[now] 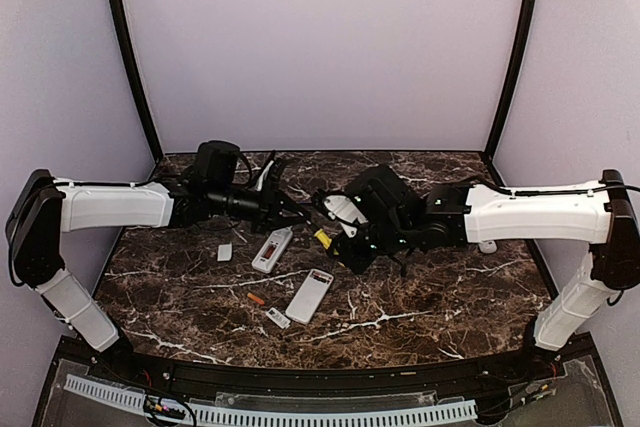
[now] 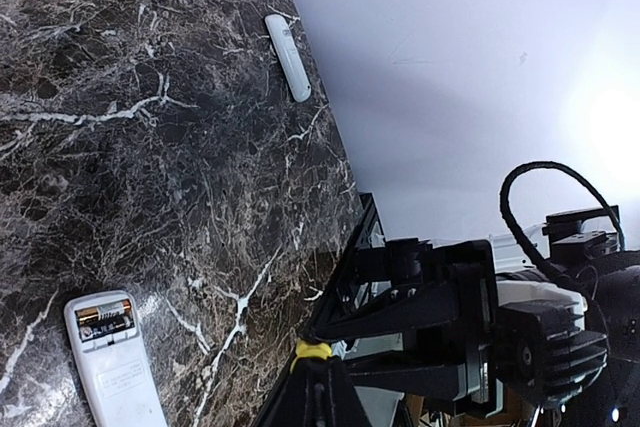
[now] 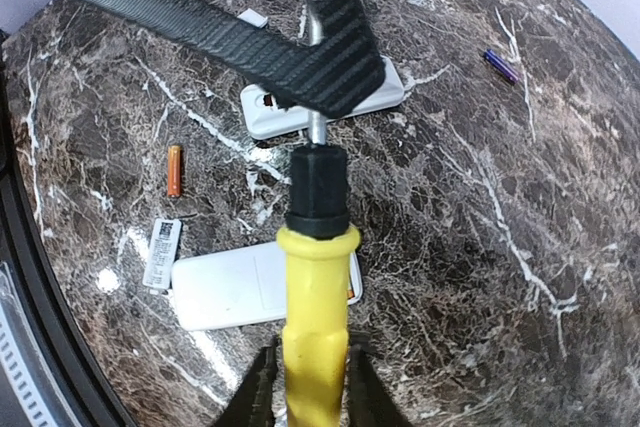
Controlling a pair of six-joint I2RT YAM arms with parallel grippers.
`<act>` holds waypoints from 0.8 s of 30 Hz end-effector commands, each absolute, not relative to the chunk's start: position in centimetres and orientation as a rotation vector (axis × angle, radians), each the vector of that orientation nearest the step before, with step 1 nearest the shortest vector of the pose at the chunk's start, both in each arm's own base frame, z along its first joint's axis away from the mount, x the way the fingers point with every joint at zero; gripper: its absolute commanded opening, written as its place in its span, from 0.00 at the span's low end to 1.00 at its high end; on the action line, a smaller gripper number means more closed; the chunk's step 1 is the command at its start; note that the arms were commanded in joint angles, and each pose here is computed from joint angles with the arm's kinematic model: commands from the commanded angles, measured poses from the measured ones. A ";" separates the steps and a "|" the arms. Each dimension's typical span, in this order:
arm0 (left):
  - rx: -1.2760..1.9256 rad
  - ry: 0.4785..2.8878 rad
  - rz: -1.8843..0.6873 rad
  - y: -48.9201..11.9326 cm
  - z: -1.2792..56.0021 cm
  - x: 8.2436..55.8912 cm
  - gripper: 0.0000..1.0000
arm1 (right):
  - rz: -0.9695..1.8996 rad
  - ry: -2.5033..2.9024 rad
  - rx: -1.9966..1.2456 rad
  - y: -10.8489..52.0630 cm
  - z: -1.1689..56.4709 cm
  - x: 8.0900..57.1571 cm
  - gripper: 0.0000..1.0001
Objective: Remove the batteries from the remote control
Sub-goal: Pass from the right arm to the left
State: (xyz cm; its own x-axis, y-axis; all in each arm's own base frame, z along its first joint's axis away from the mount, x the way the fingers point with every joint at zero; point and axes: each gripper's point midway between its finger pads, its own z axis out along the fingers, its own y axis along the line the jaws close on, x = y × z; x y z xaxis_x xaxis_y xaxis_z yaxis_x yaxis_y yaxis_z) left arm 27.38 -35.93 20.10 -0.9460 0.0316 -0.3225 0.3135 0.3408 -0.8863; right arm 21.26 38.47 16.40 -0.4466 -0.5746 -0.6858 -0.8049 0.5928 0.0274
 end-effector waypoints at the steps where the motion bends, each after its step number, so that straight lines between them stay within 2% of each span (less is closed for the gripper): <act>1: 0.311 2.284 -1.605 -35.4 21.3 27.4 0.00 | 0.492 2.152 -1.004 38.6 18.1 21.5 0.37; 2: 0.306 2.258 -1.590 -35.1 22.0 27.5 0.00 | 0.503 2.149 -0.978 38.4 18.4 21.6 0.46; 6: 0.283 2.166 -1.533 -33.9 23.6 27.7 0.00 | 0.598 2.101 -0.870 38.3 20.1 21.6 0.68; 10: 0.276 2.076 -1.521 -33.2 24.9 27.6 0.00 | 0.723 2.064 -0.697 37.8 21.7 21.9 0.81; 17: 0.361 1.813 -1.581 -32.5 29.6 26.4 0.00 | 1.131 1.888 -0.403 37.5 26.4 22.3 0.88; 24: 0.469 1.610 -1.661 -32.0 33.3 24.0 0.00 | 1.429 1.679 -0.467 39.2 30.6 20.5 0.93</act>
State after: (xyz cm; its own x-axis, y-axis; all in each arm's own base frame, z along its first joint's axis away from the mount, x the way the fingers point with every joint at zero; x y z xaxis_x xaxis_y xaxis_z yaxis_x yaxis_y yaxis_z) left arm 26.09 -32.39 29.13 -0.7363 -0.2178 -0.6407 0.6063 0.2081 -0.7675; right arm 21.96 37.58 24.91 -0.5850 0.1262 -0.8011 -0.6597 0.5006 0.5606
